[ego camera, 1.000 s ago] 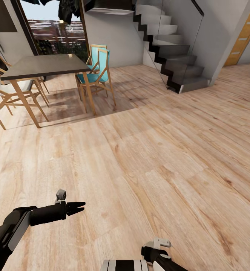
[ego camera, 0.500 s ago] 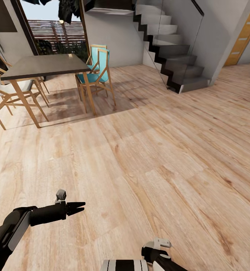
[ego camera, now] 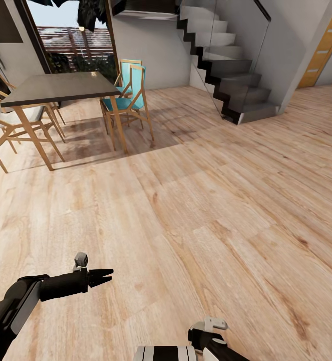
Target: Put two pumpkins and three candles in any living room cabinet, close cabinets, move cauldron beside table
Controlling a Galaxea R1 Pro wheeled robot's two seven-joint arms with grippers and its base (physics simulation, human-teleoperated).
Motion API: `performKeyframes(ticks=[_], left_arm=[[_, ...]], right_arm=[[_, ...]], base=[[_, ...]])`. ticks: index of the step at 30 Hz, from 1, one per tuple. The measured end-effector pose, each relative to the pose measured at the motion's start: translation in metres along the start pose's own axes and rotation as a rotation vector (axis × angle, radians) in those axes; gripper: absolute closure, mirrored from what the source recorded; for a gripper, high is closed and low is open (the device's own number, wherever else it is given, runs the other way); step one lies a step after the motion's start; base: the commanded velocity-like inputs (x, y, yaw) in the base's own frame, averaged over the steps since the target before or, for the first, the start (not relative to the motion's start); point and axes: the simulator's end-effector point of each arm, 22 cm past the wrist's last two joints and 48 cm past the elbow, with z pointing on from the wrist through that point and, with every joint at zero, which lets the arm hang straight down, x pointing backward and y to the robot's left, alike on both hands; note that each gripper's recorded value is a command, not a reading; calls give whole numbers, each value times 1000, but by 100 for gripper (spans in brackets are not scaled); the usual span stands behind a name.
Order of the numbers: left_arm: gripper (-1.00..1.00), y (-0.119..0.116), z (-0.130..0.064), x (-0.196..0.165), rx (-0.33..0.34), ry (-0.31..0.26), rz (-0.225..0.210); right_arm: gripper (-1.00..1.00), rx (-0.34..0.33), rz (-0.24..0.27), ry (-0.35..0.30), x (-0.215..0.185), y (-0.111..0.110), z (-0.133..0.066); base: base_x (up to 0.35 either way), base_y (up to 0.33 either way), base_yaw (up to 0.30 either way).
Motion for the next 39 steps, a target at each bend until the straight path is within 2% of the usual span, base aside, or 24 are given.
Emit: performKeyframes(ticks=[35,39], left_arm=[[-100,7,2,2,-4,5,-15],[-100,15,3,5,-8,10,-30]], right_arm=[[-100,1,0,15,7,-1,4],[-100,2,-6,29,14,-1,7]], base=[[0,0,0],[0,0,0]])
